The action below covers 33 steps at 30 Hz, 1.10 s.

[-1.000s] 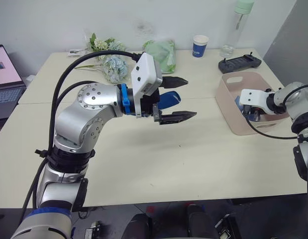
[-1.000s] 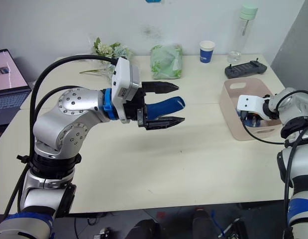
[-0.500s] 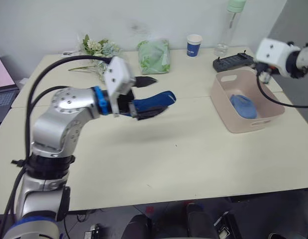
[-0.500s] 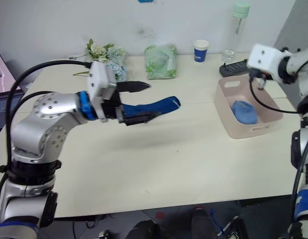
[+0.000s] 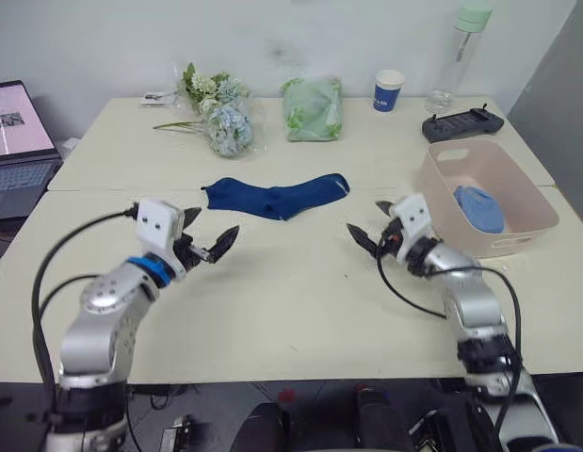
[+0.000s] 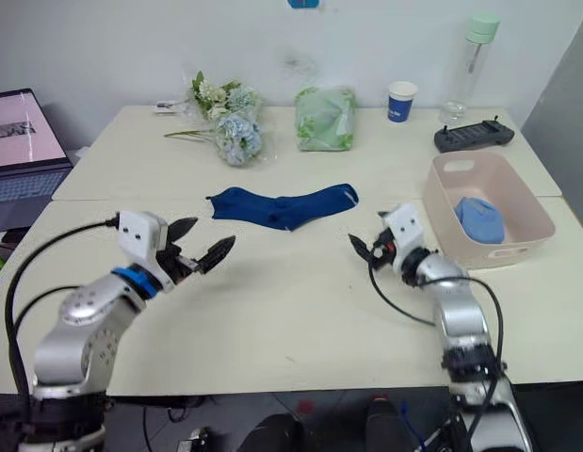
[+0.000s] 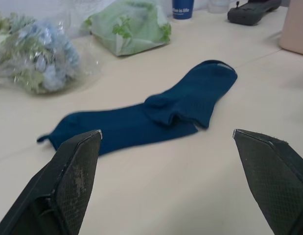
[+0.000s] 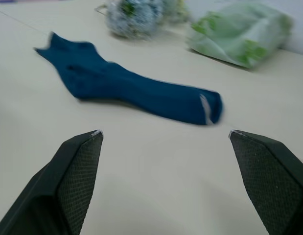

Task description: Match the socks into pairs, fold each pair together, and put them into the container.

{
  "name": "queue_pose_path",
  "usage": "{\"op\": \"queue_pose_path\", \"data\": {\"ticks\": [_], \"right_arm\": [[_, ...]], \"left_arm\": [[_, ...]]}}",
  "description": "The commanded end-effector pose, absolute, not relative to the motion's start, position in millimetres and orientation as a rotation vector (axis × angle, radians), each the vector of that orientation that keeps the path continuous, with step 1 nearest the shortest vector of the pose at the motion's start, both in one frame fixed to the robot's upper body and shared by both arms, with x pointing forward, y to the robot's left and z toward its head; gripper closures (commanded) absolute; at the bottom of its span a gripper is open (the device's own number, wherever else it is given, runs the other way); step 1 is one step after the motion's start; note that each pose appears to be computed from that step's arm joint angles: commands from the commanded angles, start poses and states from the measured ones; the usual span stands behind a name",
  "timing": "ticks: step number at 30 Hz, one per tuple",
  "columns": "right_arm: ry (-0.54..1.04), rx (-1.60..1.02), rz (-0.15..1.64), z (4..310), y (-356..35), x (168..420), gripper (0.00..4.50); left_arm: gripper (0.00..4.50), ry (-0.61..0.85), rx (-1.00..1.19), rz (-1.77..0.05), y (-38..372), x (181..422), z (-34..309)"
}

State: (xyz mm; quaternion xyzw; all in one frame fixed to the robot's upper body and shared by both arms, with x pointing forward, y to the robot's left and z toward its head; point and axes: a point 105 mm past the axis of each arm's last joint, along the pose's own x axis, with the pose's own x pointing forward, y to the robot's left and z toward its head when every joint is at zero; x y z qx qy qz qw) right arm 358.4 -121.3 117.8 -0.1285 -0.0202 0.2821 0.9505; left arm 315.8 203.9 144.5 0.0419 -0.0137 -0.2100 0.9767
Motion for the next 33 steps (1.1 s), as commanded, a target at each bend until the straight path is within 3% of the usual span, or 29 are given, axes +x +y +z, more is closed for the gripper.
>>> {"op": "queue_pose_path", "data": {"ticks": [1,10,16,21,27,33], "right_arm": [[-0.08,-0.266,0.56,114,-115,341,0.03],[-0.047,-0.269,0.498,102,-123,322,0.03],[-0.039,-0.288,0.502,102,-125,325,0.03],[-0.051,-0.244,0.494,111,-124,337,0.03],[-0.093,-0.292,0.539,128,-115,359,0.03],[-0.105,-0.305,0.539,132,-114,362,0.03]], "left_arm": [[0.0,-0.068,0.029,-0.403,195,305,140],[0.0,0.051,0.035,-0.389,194,268,87],[0.0,0.044,0.071,-0.392,199,274,91],[0.0,0.016,0.194,-0.38,201,305,98],[0.0,-0.049,0.395,-0.368,201,387,124],[0.0,-0.05,0.463,-0.4,186,426,128]]}}
